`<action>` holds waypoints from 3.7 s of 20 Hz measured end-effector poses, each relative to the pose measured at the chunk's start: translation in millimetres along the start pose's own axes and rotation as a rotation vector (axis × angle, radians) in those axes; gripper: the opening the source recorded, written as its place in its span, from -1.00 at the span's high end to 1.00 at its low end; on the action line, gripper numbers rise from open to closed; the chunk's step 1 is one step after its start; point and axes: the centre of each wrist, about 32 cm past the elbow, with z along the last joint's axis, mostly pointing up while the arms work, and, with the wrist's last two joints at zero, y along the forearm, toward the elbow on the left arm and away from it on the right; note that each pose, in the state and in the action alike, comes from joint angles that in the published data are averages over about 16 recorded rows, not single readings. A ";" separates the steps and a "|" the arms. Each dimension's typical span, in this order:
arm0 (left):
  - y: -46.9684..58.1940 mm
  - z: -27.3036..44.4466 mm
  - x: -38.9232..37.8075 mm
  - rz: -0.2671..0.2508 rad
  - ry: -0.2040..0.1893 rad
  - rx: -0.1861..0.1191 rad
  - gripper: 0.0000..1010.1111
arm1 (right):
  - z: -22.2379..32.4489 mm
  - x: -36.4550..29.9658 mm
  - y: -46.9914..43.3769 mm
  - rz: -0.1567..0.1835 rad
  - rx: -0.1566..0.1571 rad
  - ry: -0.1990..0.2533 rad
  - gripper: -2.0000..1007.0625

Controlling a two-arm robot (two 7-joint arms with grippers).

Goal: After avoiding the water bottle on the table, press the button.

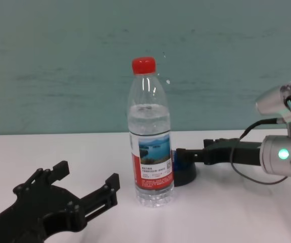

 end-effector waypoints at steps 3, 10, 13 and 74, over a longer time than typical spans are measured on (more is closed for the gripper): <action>0.0 0.0 0.0 0.000 0.000 0.000 -0.98 | -1.3 -0.7 0.6 0.000 -0.003 0.000 -0.99; 0.0 0.0 0.0 0.000 0.000 0.000 -0.98 | 5.8 -4.4 -3.7 0.004 0.023 -0.014 -0.99; 0.0 0.0 0.0 0.000 0.000 0.000 -0.98 | 12.7 -6.5 -8.4 0.005 0.045 -0.026 -0.99; 0.0 0.0 0.0 0.000 0.000 0.000 -0.98 | -4.3 -93.5 -175.0 -0.084 0.373 0.018 -0.99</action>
